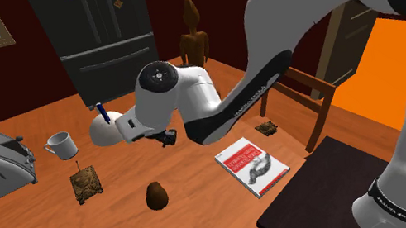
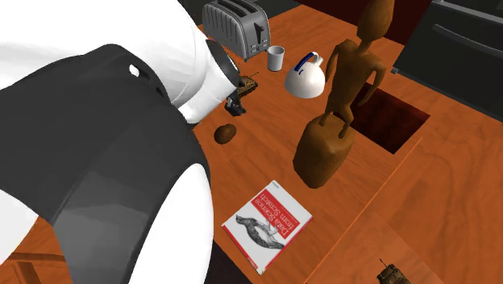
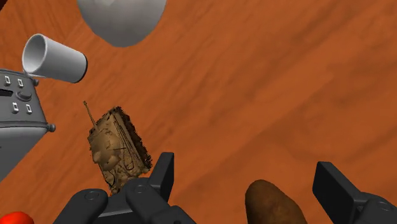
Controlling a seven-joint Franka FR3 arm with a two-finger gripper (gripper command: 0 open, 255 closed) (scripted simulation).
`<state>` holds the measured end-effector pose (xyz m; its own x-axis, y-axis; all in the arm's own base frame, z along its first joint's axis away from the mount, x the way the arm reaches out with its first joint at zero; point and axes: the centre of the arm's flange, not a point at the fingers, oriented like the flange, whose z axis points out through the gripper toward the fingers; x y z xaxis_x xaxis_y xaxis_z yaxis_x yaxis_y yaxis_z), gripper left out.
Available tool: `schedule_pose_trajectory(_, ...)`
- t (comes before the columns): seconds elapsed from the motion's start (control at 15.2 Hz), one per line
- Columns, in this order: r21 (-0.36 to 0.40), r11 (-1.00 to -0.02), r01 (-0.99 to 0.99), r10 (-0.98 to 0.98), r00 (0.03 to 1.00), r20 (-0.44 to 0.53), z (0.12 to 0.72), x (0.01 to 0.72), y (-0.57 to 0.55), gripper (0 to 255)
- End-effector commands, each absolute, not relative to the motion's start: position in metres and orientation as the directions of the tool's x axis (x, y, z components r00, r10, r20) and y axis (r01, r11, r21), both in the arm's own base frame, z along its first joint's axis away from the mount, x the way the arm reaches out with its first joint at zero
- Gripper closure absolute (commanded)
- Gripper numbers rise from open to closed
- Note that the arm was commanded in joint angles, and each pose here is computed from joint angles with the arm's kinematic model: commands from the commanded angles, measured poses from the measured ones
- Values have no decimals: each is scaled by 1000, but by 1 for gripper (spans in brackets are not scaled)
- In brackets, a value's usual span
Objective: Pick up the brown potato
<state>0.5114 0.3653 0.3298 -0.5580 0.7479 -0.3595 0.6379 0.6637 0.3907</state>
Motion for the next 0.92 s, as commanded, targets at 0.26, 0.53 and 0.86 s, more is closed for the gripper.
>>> schedule_pose_trajectory(0.26, 308, 863, 400, 503, -734, -456, 258, 488, 393, 0)
schedule_pose_trajectory(0.53, 238, 946, 219, 314, -805, -504, 210, 470, 403, 0)
schedule_pose_trajectory(0.86, 203, 970, 131, 220, -825, -521, 171, 462, 405, 0)
